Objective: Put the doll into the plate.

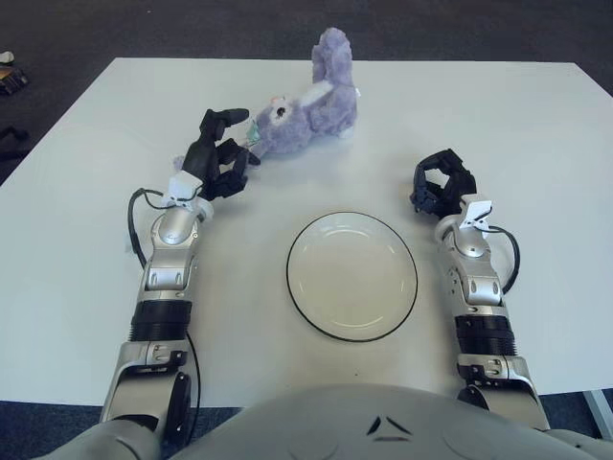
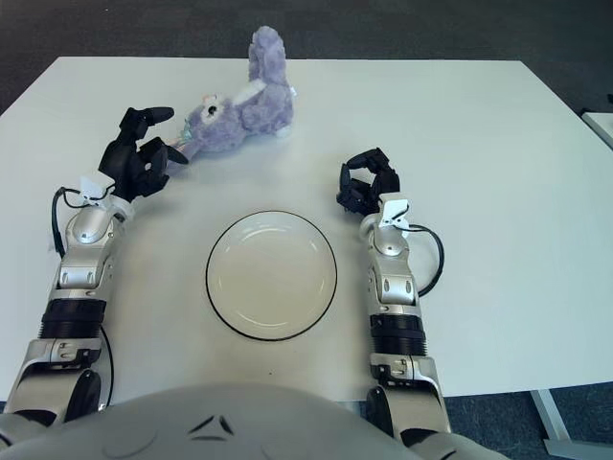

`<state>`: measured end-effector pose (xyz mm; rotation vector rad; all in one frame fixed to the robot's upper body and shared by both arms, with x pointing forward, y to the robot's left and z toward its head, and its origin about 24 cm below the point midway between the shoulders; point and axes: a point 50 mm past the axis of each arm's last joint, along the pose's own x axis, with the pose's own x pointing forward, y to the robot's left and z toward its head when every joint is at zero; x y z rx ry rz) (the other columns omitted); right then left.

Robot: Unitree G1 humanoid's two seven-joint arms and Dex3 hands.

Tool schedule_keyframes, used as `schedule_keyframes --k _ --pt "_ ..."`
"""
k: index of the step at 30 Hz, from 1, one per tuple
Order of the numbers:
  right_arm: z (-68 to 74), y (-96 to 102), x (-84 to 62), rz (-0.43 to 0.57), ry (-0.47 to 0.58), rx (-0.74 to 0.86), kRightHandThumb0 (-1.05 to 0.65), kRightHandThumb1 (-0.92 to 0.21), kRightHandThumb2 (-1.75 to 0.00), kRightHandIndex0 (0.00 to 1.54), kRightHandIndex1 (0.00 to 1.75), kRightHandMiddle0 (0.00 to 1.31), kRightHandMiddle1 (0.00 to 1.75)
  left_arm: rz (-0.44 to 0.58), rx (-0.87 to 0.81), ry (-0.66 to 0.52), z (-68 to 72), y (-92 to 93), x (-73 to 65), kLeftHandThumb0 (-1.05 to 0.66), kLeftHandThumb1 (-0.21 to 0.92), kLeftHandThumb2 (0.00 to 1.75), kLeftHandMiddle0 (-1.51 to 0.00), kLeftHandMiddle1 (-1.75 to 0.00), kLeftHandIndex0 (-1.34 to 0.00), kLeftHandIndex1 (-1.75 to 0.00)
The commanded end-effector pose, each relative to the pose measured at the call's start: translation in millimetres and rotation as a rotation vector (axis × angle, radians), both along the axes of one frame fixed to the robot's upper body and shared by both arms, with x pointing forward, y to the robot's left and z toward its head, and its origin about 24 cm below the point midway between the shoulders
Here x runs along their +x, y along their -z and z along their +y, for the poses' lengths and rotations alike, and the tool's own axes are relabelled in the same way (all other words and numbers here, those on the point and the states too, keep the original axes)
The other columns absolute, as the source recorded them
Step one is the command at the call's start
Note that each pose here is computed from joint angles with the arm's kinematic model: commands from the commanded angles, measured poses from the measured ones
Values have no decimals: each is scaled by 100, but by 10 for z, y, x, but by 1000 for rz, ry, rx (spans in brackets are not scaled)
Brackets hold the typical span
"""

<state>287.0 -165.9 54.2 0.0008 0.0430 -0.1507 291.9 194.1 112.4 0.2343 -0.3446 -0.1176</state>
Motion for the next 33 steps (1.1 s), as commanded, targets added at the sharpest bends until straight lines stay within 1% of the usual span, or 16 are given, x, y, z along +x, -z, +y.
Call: schedule_keyframes --k 1,2,8,12,15,18,22,27,29,30,32,33 --pt "0 359 -123 167 -35 13 -41 -58 -99 119 175 41 175 -57 56 3 12 -118 33 -53 76 71 -34 -82 0 -74" --pt "2 367 -121 168 -42 13 -41 -58 -99 119 175 42 175 -72 76 -6 21 -135 42 -53 74 72 -32 -77 0 -73" --pt "2 395 -111 170 -68 11 -42 -55 -103 121 175 44 175 -129 170 -21 25 -213 105 -54 69 74 -27 -64 0 -67" --pt "-2 415 -106 173 -80 6 -42 -54 -105 122 175 45 175 -172 227 -25 21 -266 138 -56 66 73 -26 -59 0 -66" --pt "-2 423 -102 175 -83 0 -42 -53 -105 122 175 45 175 -211 260 -35 13 -311 154 -57 65 73 -26 -58 0 -68" --pt "-1 430 -99 180 -86 -6 -42 -53 -106 123 175 45 175 -250 294 -50 1 -358 174 -63 64 71 -27 -57 0 -74" --pt "0 437 -99 183 -89 -11 -42 -52 -106 123 175 46 175 -283 322 -62 -10 -423 215 -67 64 69 -29 -58 0 -76" --pt "-8 457 -93 190 -96 -22 -43 -50 -109 124 175 47 175 -323 362 -61 -42 -557 322 -71 64 65 -28 -59 0 -79" --pt "-8 462 -91 192 -98 -23 -43 -50 -110 124 175 48 175 -337 380 -60 -51 -601 354 -72 64 64 -27 -62 0 -80" --pt "-8 464 -90 192 -99 -24 -43 -49 -110 124 175 48 175 -343 389 -60 -55 -619 367 -73 64 63 -26 -77 0 -80" --pt "-9 471 -88 194 -102 -24 -43 -49 -110 125 175 48 175 -358 414 -59 -63 -667 396 -74 64 62 -23 -101 0 -81" --pt "-10 476 -87 197 -107 -24 -43 -49 -110 125 175 48 175 -368 441 -59 -67 -698 411 -74 64 62 -23 -105 0 -81"
